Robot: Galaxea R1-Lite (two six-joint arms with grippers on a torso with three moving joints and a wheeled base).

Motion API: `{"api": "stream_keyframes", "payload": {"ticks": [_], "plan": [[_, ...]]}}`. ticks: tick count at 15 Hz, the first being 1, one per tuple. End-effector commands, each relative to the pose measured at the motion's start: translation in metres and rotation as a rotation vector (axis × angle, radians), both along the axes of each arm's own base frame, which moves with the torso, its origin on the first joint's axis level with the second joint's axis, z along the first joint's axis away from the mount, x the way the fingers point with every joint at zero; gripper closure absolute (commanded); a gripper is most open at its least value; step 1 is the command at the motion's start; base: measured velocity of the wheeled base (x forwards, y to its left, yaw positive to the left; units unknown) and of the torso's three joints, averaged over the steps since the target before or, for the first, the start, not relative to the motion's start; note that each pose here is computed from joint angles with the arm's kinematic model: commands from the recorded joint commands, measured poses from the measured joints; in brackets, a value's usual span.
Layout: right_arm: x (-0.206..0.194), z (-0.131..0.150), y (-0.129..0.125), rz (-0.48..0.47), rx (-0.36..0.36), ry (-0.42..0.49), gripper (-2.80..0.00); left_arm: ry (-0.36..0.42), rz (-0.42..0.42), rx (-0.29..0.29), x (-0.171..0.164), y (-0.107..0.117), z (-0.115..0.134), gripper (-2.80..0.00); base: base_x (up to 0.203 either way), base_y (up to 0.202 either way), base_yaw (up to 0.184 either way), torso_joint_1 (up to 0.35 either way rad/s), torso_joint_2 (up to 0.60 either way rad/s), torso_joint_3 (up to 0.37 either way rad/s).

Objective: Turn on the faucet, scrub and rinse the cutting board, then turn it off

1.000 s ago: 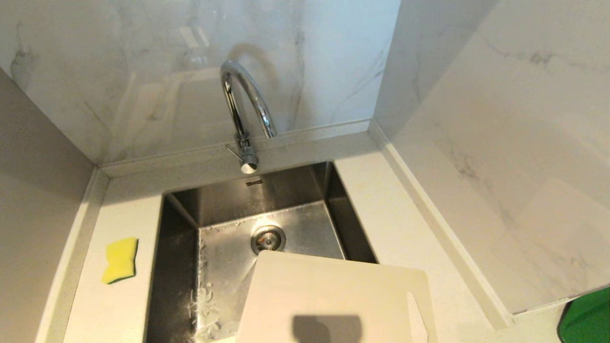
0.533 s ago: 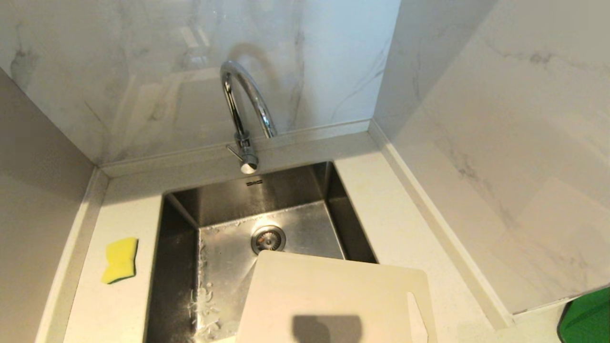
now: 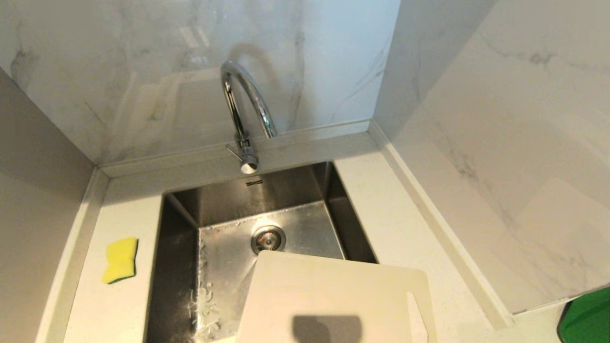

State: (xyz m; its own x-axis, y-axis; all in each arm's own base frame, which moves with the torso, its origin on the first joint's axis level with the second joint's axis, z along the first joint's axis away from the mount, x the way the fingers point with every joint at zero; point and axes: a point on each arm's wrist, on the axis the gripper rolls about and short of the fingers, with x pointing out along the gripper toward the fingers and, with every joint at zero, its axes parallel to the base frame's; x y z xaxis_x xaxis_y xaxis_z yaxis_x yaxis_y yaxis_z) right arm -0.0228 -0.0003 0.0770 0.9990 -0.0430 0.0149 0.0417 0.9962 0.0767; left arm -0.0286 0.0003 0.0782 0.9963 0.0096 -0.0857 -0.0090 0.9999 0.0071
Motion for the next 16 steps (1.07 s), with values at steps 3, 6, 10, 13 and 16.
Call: {"api": "stream_keyframes", "payload": {"ticks": [3, 6, 10, 13, 16], "plan": [[0.0000, -0.0004, 0.0000, 0.000, 0.000, 0.000, 0.00, 0.006, 0.002, -0.004, 0.0004, 0.0000, -0.0011, 0.00, 0.000, 0.000, 0.000, 0.000, 0.00, 0.000], [0.0000, -0.0004, 0.0000, 0.000, 0.000, 0.000, 0.00, 0.006, 0.001, -0.005, 0.0004, 0.0000, -0.0011, 0.00, 0.000, 0.000, 0.000, 0.000, 0.00, 0.000], [0.0000, -0.0004, 0.0000, 0.000, 0.000, 0.000, 0.00, 0.006, 0.002, -0.004, 0.0004, 0.0000, -0.0011, 0.00, 0.000, 0.000, 0.000, 0.000, 0.00, 0.000], [0.0000, -0.0004, 0.0000, 0.000, 0.000, 0.000, 0.00, 0.006, 0.002, -0.004, 0.0004, 0.0000, -0.0010, 0.00, 0.000, 0.000, 0.000, 0.000, 0.00, 0.000], [0.0000, -0.0004, 0.0000, 0.000, -0.001, 0.000, 0.00, 0.006, 0.002, -0.004, 0.0004, 0.0000, -0.0011, 0.00, 0.000, 0.000, 0.000, 0.000, 0.00, 0.000]]}}
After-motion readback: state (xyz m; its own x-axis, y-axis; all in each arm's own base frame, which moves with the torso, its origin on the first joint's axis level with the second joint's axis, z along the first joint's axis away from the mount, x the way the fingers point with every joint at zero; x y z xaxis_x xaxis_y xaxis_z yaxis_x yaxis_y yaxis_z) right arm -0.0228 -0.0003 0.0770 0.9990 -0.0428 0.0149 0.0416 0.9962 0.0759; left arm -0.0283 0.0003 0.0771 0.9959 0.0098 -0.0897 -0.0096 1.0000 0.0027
